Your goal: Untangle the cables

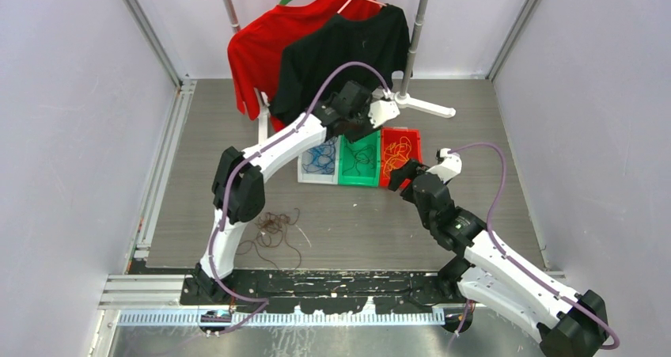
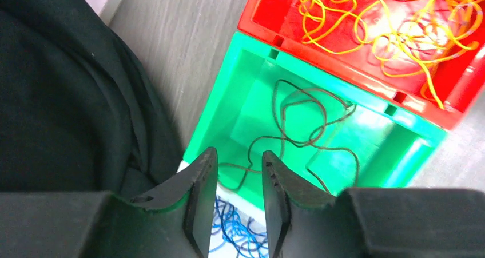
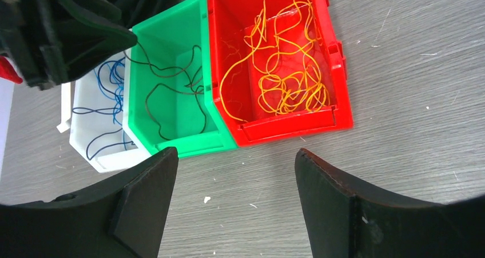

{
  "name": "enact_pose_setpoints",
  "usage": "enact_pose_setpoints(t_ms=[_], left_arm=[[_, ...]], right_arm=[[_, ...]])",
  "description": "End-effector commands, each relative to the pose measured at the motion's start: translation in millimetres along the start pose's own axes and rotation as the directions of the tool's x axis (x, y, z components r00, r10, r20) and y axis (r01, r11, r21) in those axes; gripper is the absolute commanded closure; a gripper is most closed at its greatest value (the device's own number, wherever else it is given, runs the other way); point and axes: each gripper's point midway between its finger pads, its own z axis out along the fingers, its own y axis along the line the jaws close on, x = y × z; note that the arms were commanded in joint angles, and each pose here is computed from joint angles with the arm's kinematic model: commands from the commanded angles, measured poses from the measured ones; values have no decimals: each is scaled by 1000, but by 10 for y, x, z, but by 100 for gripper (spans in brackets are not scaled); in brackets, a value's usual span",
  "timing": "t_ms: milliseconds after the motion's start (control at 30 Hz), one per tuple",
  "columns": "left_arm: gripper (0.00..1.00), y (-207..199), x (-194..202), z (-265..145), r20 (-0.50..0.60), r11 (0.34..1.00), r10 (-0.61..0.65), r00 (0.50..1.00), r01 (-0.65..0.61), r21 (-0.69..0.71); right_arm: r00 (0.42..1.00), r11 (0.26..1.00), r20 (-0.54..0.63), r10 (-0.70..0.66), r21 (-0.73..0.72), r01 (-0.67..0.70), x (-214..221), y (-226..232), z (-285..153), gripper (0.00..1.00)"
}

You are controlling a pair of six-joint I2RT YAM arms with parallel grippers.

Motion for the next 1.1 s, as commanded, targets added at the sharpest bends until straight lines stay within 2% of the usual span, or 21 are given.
enact_pose_setpoints(t_ms=[0, 100, 200, 233, 267, 400, 500, 600, 733, 833, 933, 1067], left_arm=[[60, -208, 114, -221, -48, 979, -88, 995, 95, 182], [47, -207, 65, -327, -29, 970, -105, 994, 108, 217], [13, -151, -120, -553, 4, 953, -140, 990, 134, 272], [5, -118, -184, -641, 12, 948, -152, 988, 142, 285], [0, -73, -250, -762, 18, 944, -162, 987, 149, 293], [0, 3, -269, -1356, 24, 933, -146, 989, 129, 336], [1, 6, -76, -1848, 13, 912, -179, 984, 161, 377], [0, -10, 376, -2208, -38, 895, -222, 974, 219, 389], [2, -277, 1173, -2522, -126, 886, -217, 968, 249, 390], [7, -535, 1809, -2608, -229, 898, -158, 960, 237, 370], [13, -738, 2297, -2592, -323, 889, -181, 929, 294, 350], [34, -854, 2755, -2451, -413, 889, -149, 898, 305, 342]], right_arm=[[999, 999, 27, 31, -41, -30, -177, 162, -23, 20], [1000, 999, 19, 8, -42, -7, -200, 183, -32, 20], [1000, 997, 5, -17, -74, 17, -210, 262, -44, 21], [1000, 995, -3, -27, -92, 26, -202, 304, -42, 20], [999, 993, -18, -39, -114, 36, -171, 352, -33, 20], [992, 975, -88, -95, -211, 75, 10, 568, 27, 19], [977, 945, -147, -155, -310, 104, 222, 831, 27, 19], [945, 903, -184, -270, -389, 182, 534, 1108, -28, 19], [891, 865, -256, -374, -444, 235, 993, 1328, -95, 20], [868, 852, -290, -403, -467, 239, 1209, 1393, -143, 22], [852, 841, -299, -429, -477, 256, 1300, 1413, -184, 26], [854, 844, -290, -432, -464, 270, 1288, 1384, -221, 30]])
